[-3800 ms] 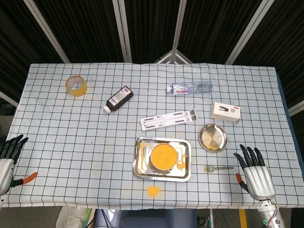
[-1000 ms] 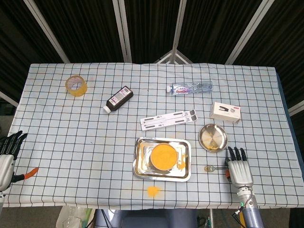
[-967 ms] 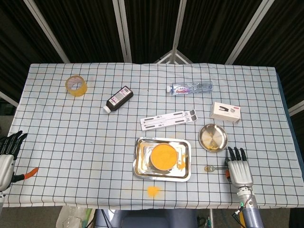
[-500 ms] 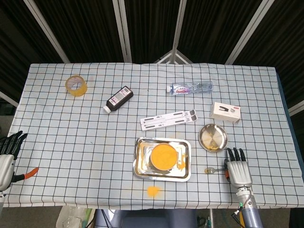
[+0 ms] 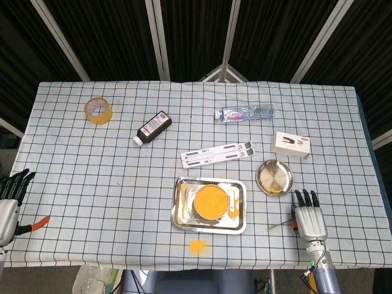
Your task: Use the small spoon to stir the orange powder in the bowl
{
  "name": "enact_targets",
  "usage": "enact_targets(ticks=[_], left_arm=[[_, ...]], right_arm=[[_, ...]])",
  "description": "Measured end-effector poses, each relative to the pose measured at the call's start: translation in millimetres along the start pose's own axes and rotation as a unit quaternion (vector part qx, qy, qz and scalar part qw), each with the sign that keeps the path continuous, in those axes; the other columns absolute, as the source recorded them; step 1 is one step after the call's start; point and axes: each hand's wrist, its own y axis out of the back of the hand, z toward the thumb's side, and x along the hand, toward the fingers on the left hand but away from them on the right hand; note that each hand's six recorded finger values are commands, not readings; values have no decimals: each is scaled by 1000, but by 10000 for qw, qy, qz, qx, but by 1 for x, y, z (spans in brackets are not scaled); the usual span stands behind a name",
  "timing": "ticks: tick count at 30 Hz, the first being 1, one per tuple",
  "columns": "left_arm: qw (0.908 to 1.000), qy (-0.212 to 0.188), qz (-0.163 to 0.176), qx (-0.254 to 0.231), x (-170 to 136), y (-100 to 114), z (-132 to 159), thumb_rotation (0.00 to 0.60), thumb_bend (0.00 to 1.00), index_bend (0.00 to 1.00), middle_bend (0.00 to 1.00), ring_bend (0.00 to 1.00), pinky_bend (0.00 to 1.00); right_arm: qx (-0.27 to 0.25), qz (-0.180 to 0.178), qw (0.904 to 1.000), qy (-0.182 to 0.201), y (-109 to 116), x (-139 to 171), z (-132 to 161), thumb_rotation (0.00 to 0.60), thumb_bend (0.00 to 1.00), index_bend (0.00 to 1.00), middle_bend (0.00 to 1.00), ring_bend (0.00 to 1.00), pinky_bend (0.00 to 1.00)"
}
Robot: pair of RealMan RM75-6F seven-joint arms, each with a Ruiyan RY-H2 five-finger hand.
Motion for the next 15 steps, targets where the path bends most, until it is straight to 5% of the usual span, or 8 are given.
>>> enact_targets(ticks=[15], left_arm=[[10000,-20,-27,-17,0,0,0,600,0,0,0,0,0]], right_arm=[[-349,-173,9992,-76,42,-4,4,600,477,626,136,0,0]])
